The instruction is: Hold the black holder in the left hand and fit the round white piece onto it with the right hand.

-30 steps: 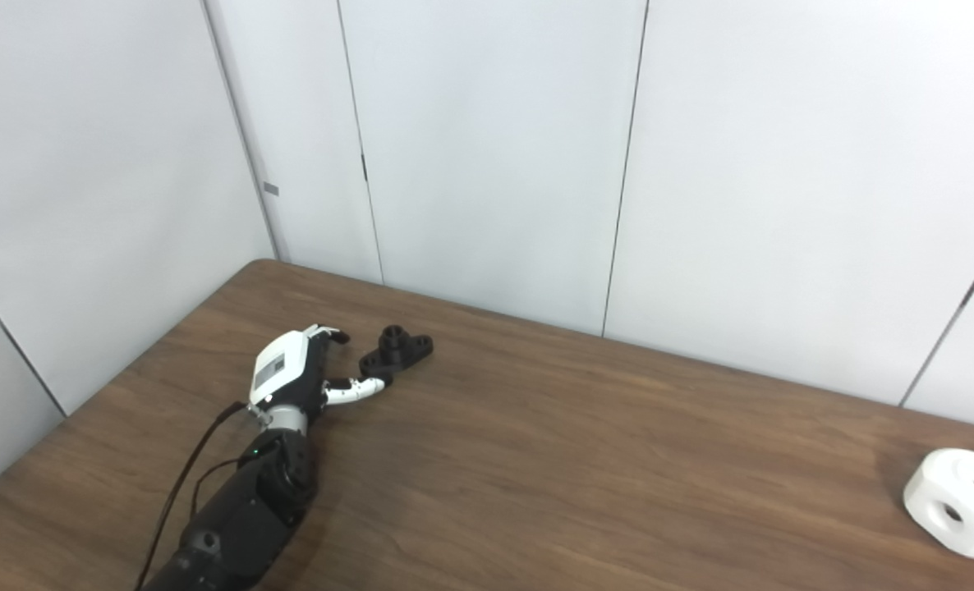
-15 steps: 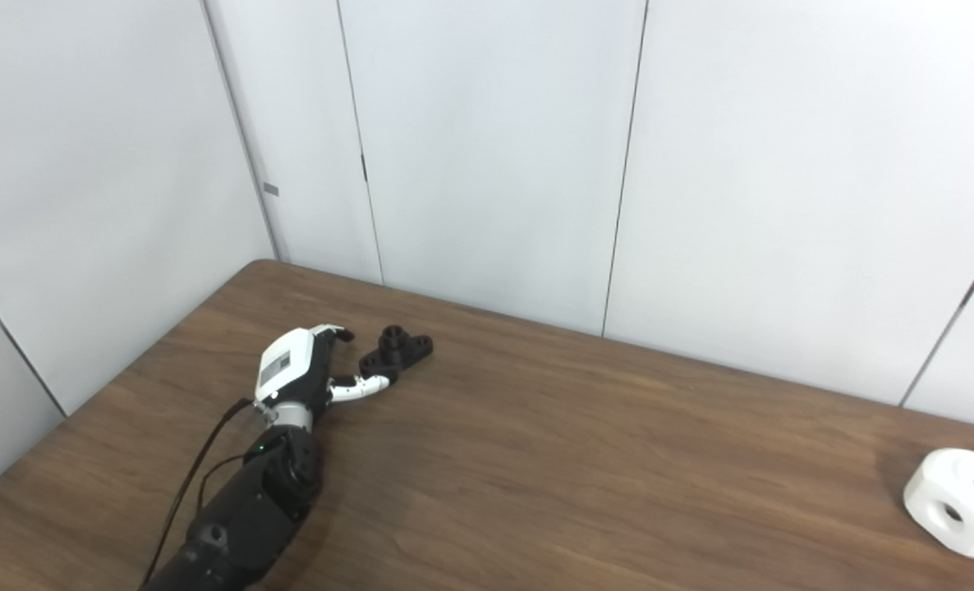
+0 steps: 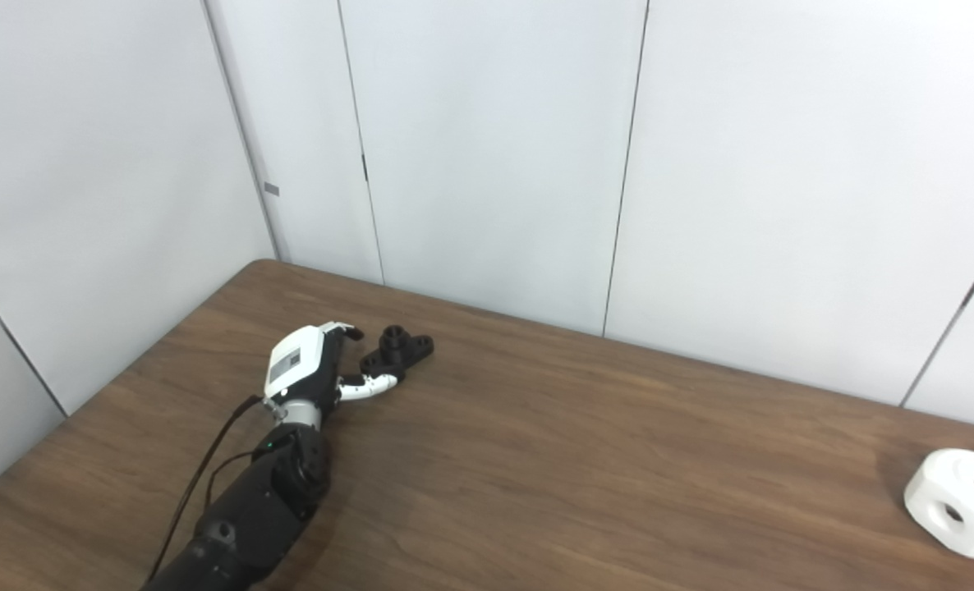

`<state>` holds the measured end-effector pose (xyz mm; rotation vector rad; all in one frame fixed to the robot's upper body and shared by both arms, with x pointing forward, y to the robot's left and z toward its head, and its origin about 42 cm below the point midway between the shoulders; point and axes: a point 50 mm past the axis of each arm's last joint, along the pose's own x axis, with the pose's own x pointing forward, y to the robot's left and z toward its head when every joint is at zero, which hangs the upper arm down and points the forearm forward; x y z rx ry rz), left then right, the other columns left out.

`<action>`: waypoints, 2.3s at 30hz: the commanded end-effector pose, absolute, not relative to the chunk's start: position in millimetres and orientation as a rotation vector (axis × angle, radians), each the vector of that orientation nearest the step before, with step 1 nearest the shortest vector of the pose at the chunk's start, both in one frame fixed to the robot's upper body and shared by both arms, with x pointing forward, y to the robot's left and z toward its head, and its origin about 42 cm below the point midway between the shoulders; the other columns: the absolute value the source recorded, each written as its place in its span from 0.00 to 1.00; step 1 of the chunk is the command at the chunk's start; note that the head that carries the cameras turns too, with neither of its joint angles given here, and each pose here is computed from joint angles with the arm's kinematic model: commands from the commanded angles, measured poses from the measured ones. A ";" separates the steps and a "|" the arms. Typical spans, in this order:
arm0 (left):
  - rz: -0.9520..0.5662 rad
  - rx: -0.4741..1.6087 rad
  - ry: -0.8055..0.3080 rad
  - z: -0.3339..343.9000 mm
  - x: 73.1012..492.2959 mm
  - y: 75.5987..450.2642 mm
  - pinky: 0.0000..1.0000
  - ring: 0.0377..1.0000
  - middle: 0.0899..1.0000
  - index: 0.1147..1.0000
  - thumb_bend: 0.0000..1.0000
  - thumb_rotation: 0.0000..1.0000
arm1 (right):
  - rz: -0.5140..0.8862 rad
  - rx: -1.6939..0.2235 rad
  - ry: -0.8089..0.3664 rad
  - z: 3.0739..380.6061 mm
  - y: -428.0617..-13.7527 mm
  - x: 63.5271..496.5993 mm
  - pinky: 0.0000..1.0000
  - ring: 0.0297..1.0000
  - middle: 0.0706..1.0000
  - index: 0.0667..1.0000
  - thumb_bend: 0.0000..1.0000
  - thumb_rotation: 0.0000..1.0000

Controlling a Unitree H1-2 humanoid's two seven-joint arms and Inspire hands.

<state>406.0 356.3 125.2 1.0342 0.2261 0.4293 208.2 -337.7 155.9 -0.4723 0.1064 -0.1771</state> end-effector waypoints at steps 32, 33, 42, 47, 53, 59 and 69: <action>0.287 1.118 0.278 101.0 400.4 331.8 0.89 0.86 0.78 0.42 0.52 0.05 | -0.199 -0.473 0.147 151.9 -337.9 202.5 0.66 0.81 0.87 0.86 0.48 0.64; 0.283 1.122 0.274 101.3 400.3 331.7 0.89 0.86 0.78 0.42 0.52 0.05 | -0.199 -0.473 0.146 152.0 -337.6 202.4 0.67 0.81 0.87 0.86 0.48 0.65; 0.235 1.135 0.243 110.3 398.2 327.2 0.90 0.85 0.78 0.42 0.52 0.05 | -0.204 -0.467 0.146 151.5 -336.9 204.9 0.66 0.80 0.85 0.85 0.49 0.65; 0.147 1.158 0.178 122.7 395.1 316.1 0.93 0.86 0.78 0.41 0.52 0.05 | -0.208 -0.465 0.136 152.6 -335.2 207.5 0.64 0.78 0.83 0.84 0.49 0.64; 0.028 1.180 0.105 131.9 390.5 296.6 0.89 0.85 0.79 0.41 0.52 0.06 | -0.213 -0.456 0.115 152.8 -332.6 209.7 0.59 0.74 0.80 0.82 0.48 0.60; -0.081 1.196 0.010 138.4 385.7 272.6 0.88 0.85 0.78 0.41 0.52 0.05 | -0.218 -0.444 0.100 152.1 -327.9 210.7 0.60 0.75 0.81 0.82 0.49 0.60; -0.276 1.167 -0.144 144.7 372.5 235.0 0.91 0.86 0.79 0.41 0.52 0.05 | -0.227 -0.415 0.054 155.0 -314.7 213.4 0.61 0.76 0.82 0.80 0.49 0.53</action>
